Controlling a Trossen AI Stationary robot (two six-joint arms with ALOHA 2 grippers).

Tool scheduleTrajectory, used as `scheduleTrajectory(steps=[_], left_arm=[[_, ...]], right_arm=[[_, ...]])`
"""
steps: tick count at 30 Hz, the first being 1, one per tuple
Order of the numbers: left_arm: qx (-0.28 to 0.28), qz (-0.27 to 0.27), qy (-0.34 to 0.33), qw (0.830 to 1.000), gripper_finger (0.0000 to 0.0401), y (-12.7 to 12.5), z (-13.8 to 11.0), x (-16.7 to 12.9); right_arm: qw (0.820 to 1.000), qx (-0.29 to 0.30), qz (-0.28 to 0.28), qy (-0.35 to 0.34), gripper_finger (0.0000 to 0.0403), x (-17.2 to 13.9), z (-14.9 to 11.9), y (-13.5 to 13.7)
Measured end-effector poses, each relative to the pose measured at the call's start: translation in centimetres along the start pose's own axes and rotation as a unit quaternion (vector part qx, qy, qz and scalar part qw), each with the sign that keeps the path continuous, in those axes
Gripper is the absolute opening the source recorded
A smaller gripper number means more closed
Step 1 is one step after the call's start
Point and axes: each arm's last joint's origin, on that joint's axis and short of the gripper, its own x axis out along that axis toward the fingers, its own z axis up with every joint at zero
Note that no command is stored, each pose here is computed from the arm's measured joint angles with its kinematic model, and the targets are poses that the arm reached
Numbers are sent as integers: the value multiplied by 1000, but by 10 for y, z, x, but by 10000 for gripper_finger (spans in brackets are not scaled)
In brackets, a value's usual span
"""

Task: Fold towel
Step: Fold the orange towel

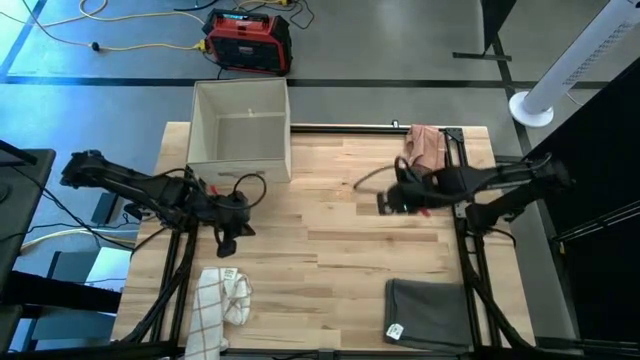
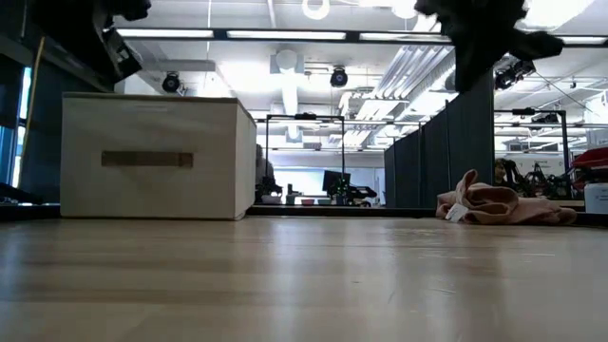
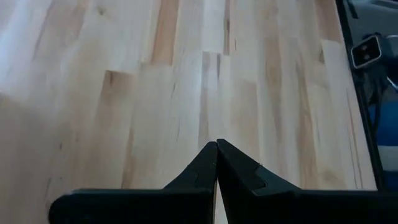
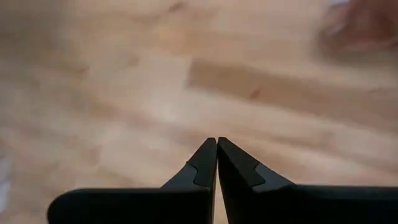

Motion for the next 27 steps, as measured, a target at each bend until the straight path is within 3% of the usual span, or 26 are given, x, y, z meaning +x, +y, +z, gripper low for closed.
scheduleTrajectory(steps=[2, 13, 17, 20, 27], left_arm=[[-7, 4, 0, 1000, 0, 1, -1, 2], [-51, 28, -22, 998, 0, 3, -2, 6], [-74, 38, -32, 996, 0, 7, 1, 6], [-86, 46, -35, 995, 0, 11, 2, 6], [-129, 46, -36, 990, 0, 20, 5, 6]], right_arm=[[999, 8, -38, -3, 3, 6, 18, -9], [986, 4, -158, 46, 103, 49, 85, -65], [986, -21, -164, 32, 171, 79, 90, -77], [985, -36, -168, 27, 198, 104, 89, -86], [980, -54, -190, 27, 187, 149, 83, -111]])
